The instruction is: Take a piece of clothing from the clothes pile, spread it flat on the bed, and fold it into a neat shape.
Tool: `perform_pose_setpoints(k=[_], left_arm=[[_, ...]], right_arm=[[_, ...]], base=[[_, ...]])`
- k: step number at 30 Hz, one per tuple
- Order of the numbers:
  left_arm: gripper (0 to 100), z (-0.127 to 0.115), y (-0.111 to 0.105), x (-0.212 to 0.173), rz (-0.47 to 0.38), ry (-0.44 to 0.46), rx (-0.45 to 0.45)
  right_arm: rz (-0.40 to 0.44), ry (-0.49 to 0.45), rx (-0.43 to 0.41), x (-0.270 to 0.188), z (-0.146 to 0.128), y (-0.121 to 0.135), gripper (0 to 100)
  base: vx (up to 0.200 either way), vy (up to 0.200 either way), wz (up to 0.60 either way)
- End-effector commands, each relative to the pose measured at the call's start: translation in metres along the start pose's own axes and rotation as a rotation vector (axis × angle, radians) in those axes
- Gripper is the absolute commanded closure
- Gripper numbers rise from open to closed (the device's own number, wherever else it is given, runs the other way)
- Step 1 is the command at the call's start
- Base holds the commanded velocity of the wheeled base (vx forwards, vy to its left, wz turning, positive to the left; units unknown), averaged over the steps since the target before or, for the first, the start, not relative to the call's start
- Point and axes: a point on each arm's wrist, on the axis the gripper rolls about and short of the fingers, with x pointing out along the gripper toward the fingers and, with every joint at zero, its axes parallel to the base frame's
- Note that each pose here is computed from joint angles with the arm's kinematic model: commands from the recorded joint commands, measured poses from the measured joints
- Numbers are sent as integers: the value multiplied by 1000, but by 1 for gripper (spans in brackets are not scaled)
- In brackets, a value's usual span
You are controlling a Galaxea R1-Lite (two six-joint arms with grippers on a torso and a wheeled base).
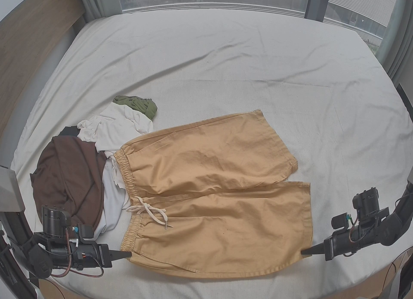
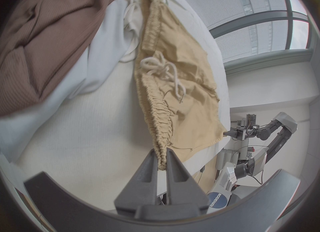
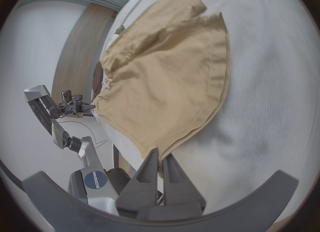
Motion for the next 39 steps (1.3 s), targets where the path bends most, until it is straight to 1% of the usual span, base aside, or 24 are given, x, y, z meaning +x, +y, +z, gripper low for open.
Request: perform_pose_setpoints(k=[1,2,4,5,7,9,12,17,23,27,30,33,34,39], left_arm=[[100,8,-18,-16,-57,-99,43],[100,13,-21,-18,-72,-129,48],[100,16,-24,-19,-84,-149,48],[100,22,-28,-20,-102,-184,62],[100,30,-32,-20,-119,-223,98],[100,34,-34,-20,-133,-246,121],[100,33,-35,-21,-138,-253,132],[100,35,-34,-18,-153,-245,137],[100,48,-40,-17,-177,-298,179],[100,52,-41,-17,-186,-324,197],[100,55,-43,-18,-196,-342,187],[100,57,-43,-18,-204,-353,173],[100,59,-43,-19,-208,-366,169],[100,60,-43,-20,-208,-378,170]], right_arm=[[21,-85,-60,-13,11,10,100],[21,-87,-62,-13,11,10,100],[21,-92,-66,-13,13,10,100],[21,-96,-68,-13,15,9,100],[21,-105,-74,-13,18,10,100],[23,-109,-76,-13,19,10,100],[23,-116,-82,-14,21,10,100],[28,-190,-107,-17,31,13,100],[50,-307,-103,-22,47,18,100],[70,-382,-104,-24,59,21,100],[86,-435,-114,-25,68,23,100],[101,-464,-111,-25,73,24,100],[111,-493,-115,-26,77,26,100],[125,-540,-122,-26,87,26,100]], base=[[0,0,0],[0,0,0],[0,0,0],[0,0,0],[0,0,0],[0,0,0],[0,0,0],[0,0,0],[0,0,0],[0,0,0],[0,0,0],[0,0,0],[0,0,0],[0,0,0]])
